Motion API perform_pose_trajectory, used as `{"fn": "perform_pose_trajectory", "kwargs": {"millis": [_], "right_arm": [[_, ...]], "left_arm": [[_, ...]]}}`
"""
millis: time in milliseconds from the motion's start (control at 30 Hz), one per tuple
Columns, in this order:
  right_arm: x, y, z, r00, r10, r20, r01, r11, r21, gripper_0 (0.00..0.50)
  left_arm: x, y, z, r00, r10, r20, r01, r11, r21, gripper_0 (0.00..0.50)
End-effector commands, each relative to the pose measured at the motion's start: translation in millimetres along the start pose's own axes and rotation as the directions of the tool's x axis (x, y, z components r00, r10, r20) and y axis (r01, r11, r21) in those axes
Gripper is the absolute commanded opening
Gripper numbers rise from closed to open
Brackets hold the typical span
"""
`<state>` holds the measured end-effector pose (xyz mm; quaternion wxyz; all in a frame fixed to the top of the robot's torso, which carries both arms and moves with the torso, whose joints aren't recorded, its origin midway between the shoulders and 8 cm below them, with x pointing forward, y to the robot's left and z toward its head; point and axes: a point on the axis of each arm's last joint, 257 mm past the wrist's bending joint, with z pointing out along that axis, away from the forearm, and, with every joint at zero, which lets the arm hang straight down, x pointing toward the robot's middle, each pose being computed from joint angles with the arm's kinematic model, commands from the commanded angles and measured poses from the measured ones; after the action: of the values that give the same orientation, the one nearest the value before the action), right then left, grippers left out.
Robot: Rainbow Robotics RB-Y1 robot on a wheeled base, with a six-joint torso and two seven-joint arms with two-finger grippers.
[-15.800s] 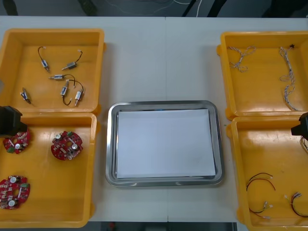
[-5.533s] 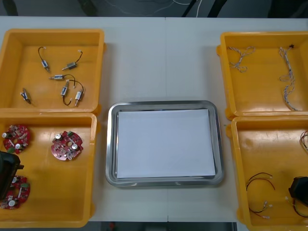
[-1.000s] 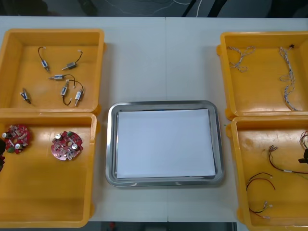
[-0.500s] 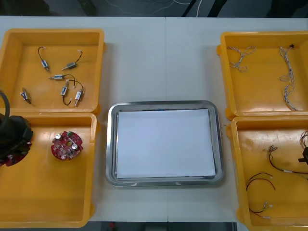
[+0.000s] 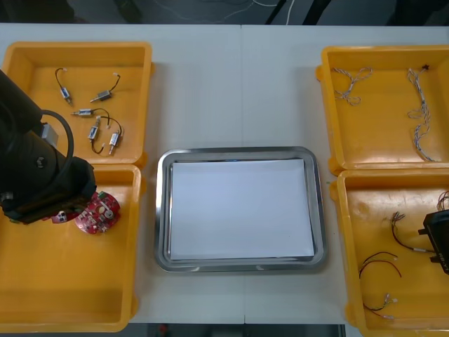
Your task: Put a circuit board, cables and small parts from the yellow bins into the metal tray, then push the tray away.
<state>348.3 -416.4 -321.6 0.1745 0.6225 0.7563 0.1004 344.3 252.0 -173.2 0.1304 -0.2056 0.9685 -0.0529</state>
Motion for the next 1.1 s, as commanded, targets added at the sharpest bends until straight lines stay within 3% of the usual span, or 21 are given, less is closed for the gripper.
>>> {"fn": "perform_pose_trajectory", "kwargs": {"millis": [33, 367, 567, 700, 900, 1100], "right_arm": [[11.6, 10.6, 2.2, 0.999, 0.045, -0.006, -0.045, 0.999, -0.021, 0.500], [12.0, 2.0, 10.2, 0.999, 0.046, 0.012, -0.046, 0.999, -0.026, 0.500], [13.3, -3.5, 12.9, 0.999, 0.049, 0.013, -0.048, 0.999, -0.020, 0.500], [13.2, -8.9, 15.1, 0.999, 0.048, 0.016, -0.048, 0.999, -0.016, 0.500], [11.9, -14.3, 17.9, 0.998, 0.051, 0.024, -0.050, 0.999, -0.021, 0.500], [16.2, -16.4, 21.2, 0.998, 0.055, 0.018, -0.055, 0.998, -0.024, 0.500]], "left_arm": [[3.0, -36.2, -13.5, 0.988, 0.150, 0.035, -0.151, 0.987, 0.044, 0.000], [13.9, -89.4, -16.6, 0.979, 0.198, 0.052, -0.202, 0.974, 0.104, 0.000], [21.0, -116.2, -4.3, 0.976, 0.216, 0.038, -0.219, 0.971, 0.094, 0.000], [23.2, -135.3, 8.5, 0.977, 0.206, 0.056, -0.210, 0.975, 0.074, 0.000], [32.3, -156.8, 23.4, 0.978, 0.189, 0.087, -0.196, 0.978, 0.076, 0.000], [50.3, -169.1, 34.6, 0.977, 0.196, 0.083, -0.202, 0.976, 0.084, 0.000]]}}
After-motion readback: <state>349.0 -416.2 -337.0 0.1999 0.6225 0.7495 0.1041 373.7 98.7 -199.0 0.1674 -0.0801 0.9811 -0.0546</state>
